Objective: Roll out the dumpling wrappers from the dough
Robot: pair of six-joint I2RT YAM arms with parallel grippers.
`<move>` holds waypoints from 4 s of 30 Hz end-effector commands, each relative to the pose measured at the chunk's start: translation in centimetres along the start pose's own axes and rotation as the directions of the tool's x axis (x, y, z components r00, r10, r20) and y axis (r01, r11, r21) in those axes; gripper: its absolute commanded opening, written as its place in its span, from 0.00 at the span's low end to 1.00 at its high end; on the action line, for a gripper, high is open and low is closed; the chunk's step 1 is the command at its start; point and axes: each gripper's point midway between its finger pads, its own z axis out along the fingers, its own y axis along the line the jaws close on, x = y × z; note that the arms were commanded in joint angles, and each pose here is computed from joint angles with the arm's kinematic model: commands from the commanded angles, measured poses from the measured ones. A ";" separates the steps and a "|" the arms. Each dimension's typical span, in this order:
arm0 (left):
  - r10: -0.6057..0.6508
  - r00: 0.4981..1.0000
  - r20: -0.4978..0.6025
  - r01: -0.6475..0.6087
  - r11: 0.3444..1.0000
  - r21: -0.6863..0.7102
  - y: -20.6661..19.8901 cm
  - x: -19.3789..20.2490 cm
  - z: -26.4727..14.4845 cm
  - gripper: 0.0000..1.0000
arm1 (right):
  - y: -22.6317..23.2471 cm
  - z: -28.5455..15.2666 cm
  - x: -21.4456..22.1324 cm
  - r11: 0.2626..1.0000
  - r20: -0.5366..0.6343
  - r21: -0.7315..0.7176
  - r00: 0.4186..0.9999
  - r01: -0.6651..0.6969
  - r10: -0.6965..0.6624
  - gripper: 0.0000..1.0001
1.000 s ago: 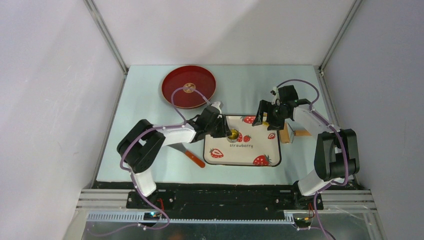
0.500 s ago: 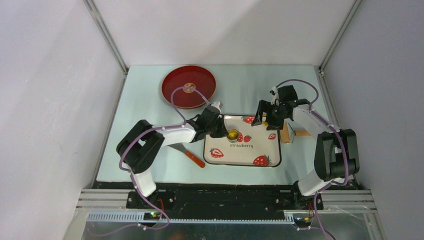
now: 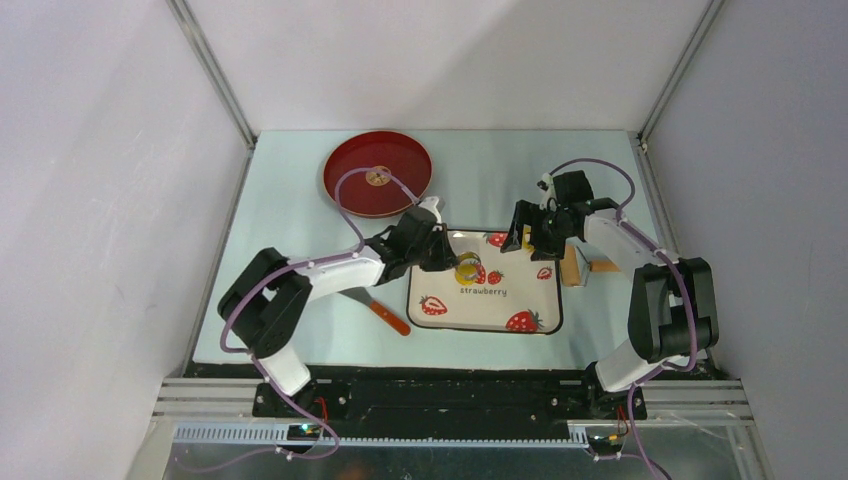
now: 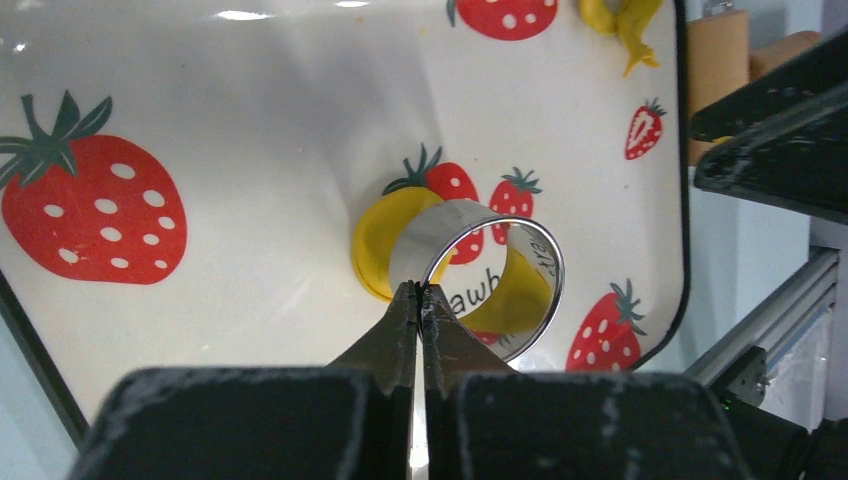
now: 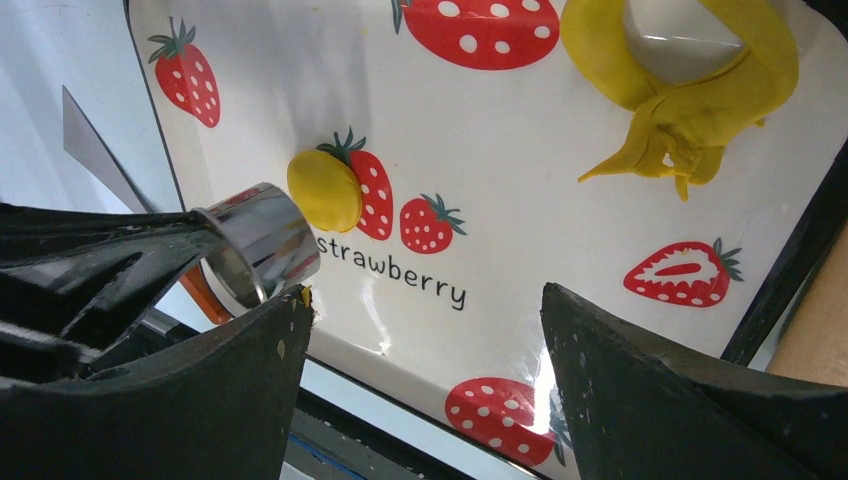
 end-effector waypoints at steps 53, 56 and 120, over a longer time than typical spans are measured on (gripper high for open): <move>-0.279 0.828 0.487 0.521 0.705 -0.481 30.5 -8.9 -19.4 0.63 | 15.2 16.5 -16.1 0.979 0.034 -0.197 0.999 0.047 -0.041 0.81; -0.195 0.827 0.527 0.469 0.758 -0.454 28.1 -11.1 -21.0 0.65 | 15.7 17.0 -16.2 0.974 0.034 -0.222 0.999 0.033 -0.026 0.81; 0.155 0.955 0.255 -0.122 0.983 -0.139 5.9 -20.5 -0.7 0.65 | 7.2 13.1 -16.7 0.966 0.030 -0.241 0.994 -0.092 0.103 0.79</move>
